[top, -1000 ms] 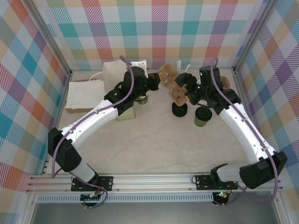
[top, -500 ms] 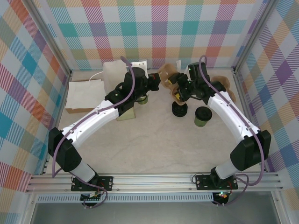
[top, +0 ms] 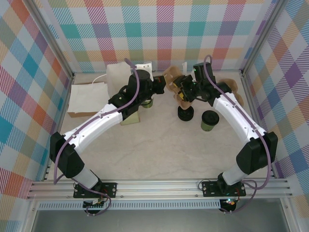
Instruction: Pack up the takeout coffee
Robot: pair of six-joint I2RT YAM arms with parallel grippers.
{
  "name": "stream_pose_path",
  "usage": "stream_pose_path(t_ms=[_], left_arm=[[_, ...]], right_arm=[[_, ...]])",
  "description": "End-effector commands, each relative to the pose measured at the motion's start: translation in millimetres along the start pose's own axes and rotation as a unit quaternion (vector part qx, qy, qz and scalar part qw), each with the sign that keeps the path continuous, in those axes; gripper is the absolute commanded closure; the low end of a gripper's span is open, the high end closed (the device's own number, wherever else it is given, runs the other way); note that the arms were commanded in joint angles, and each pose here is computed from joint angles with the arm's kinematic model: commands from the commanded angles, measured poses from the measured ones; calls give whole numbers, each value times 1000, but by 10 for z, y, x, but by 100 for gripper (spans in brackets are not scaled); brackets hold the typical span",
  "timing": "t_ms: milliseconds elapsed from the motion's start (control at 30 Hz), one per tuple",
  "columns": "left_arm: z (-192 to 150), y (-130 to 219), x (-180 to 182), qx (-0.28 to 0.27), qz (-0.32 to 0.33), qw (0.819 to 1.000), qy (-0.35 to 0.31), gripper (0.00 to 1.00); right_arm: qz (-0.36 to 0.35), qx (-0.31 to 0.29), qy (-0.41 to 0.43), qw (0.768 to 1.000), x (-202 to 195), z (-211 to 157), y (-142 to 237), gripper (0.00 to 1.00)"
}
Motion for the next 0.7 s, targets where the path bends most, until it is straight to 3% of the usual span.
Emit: stream_pose_path(t_ms=[0, 333, 567, 667], left_arm=[[104, 106, -129, -22, -26, 999, -8, 95], [108, 127, -138, -21, -30, 999, -10, 93], [191, 260, -159, -11, -29, 999, -30, 46], [296, 384, -126, 1, -29, 999, -37, 32]], right_arm=[[25, 2, 19, 1000, 138, 9, 30, 51], [22, 0, 36, 999, 141, 10, 35, 65], [6, -14, 73, 997, 122, 14, 122, 66], [-1, -28, 111, 993, 112, 22, 185, 66]])
Point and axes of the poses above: each hand's point on the last joint's axis, 136 mm out from that joint toward the fingers, its own y axis back along the fingers, its own x axis along the line the jaws close on, z = x × y, the point moved 8 cm from there along y, back along the fingers, and after that the axes turned 4 degrees about -y, right-handed, at the moved point
